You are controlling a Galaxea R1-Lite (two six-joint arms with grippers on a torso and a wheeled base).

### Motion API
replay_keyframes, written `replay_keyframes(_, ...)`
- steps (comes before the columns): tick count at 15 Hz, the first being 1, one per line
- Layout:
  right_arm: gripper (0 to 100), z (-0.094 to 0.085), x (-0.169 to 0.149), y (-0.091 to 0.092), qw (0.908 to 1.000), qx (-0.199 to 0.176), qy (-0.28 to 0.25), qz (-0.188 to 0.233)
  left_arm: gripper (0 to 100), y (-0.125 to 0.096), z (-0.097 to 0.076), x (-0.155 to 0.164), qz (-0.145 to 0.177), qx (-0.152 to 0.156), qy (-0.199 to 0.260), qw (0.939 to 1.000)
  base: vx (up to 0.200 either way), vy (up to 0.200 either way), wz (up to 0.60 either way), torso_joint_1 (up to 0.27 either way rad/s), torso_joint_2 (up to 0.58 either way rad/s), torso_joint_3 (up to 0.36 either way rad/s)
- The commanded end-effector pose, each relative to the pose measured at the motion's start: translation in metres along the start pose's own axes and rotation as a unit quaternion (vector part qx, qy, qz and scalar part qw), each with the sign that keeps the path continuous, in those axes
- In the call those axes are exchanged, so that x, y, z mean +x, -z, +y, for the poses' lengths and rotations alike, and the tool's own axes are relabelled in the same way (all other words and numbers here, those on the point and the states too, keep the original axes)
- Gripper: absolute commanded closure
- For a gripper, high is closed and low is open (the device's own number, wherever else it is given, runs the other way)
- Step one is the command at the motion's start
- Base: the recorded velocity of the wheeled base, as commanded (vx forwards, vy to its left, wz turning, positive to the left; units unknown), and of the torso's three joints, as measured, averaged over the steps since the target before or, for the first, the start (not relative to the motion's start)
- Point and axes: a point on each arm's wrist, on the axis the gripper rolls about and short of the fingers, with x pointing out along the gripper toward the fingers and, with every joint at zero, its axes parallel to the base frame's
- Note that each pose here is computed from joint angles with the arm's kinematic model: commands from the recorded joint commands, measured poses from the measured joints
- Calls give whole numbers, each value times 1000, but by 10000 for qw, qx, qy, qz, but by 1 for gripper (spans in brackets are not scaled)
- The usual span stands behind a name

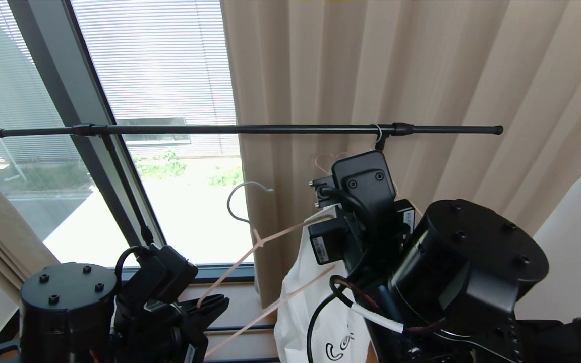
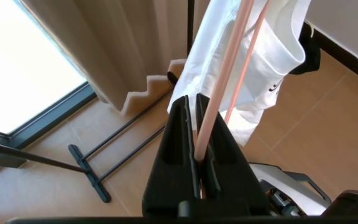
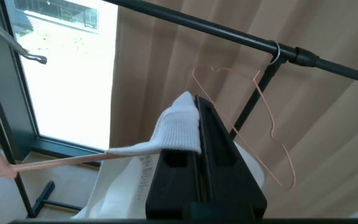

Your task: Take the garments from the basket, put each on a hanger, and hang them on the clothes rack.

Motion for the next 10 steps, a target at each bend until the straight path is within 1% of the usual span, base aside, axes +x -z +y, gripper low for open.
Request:
replay_keyframes(1, 100, 5, -6, 0, 9999, -12, -117, -15, 100, 1, 0, 1, 40, 1, -1, 10000, 0, 0, 0, 0, 0, 0)
replay_keyframes(3, 100, 12, -16, -1, 9996, 26, -283, -70, 100, 1, 0, 1, 32, 12, 6, 10000, 0, 0, 0, 0, 0, 0)
replay_keyframes(6, 100, 14, -16, -3, 9994, 101, -308, -115, 100, 1, 0, 1, 32, 12, 6, 10000, 0, 0, 0, 0, 0, 0)
replay_keyframes(8, 100, 17, -18, -10, 9985, 360, -361, -197, 100, 1, 0, 1, 32, 12, 6, 10000, 0, 0, 0, 0, 0, 0)
replay_keyframes(9, 100, 16, -16, -17, 9973, 592, -351, -259, 100, 1, 0, 1, 24, 11, 5, 10000, 0, 0, 0, 0, 0, 0)
replay_keyframes(10, 100, 14, -17, -21, 9962, 732, -355, -301, 100, 0, 0, 0, 9, 11, 4, 10000, 0, 0, 0, 0, 0, 0)
